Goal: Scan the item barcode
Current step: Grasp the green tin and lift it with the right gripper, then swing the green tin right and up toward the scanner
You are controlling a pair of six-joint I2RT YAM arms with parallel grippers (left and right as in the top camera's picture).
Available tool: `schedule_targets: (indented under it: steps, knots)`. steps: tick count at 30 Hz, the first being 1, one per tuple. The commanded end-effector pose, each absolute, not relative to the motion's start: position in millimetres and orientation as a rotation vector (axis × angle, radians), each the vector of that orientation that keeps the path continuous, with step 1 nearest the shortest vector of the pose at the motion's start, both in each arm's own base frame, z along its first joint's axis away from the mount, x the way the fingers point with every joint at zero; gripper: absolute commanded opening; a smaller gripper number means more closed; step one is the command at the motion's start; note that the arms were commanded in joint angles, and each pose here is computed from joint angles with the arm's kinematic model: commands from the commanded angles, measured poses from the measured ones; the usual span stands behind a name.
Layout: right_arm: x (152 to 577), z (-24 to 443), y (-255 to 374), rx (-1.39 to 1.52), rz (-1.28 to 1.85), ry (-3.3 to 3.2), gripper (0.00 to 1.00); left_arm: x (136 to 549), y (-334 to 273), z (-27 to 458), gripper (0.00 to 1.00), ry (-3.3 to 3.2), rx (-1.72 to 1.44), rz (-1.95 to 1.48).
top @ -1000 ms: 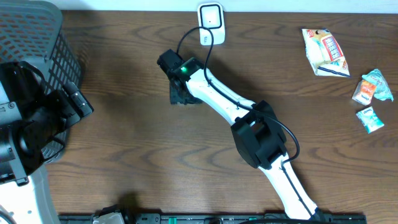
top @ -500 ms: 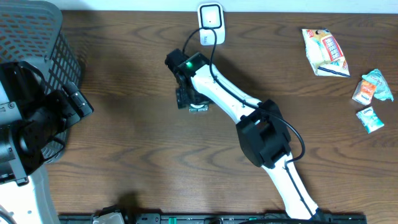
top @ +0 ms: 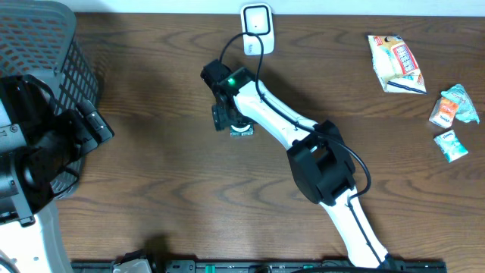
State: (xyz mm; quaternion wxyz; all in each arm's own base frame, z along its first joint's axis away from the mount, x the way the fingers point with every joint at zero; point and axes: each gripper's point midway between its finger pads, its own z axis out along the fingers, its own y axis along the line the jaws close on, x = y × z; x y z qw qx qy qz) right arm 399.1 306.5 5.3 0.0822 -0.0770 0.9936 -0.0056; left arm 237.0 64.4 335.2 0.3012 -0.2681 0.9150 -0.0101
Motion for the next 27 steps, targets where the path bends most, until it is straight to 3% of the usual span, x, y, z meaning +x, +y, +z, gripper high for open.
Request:
schedule_targets:
  steps: [1, 5, 13, 20, 27]
  knots:
    - [395.3, 4.0, 302.6, -0.216, -0.001, 2.969, 0.73, 235.7, 67.1, 332.0, 0.98, 2.435, -0.727, -0.013]
    - [389.2, -0.9, 298.1, -0.218, -0.014, 2.997, 0.58, 235.7, 67.1, 332.0, 0.98, 2.435, -0.727, -0.013]
    - [387.9, 32.4, 297.3, -0.150, 0.205, 3.068, 0.55, 235.7, 67.1, 332.0, 0.98, 2.435, -0.727, -0.013]
    - [397.8, 98.7, 290.1, 0.043, 0.878, 3.101, 0.52, 235.7, 67.1, 332.0, 0.97, 2.435, -0.727, -0.013]
    - [417.7, 186.7, 263.5, 0.235, 1.902, 2.823, 0.49, 235.7, 67.1, 332.0, 0.97, 2.435, -0.727, -0.013]
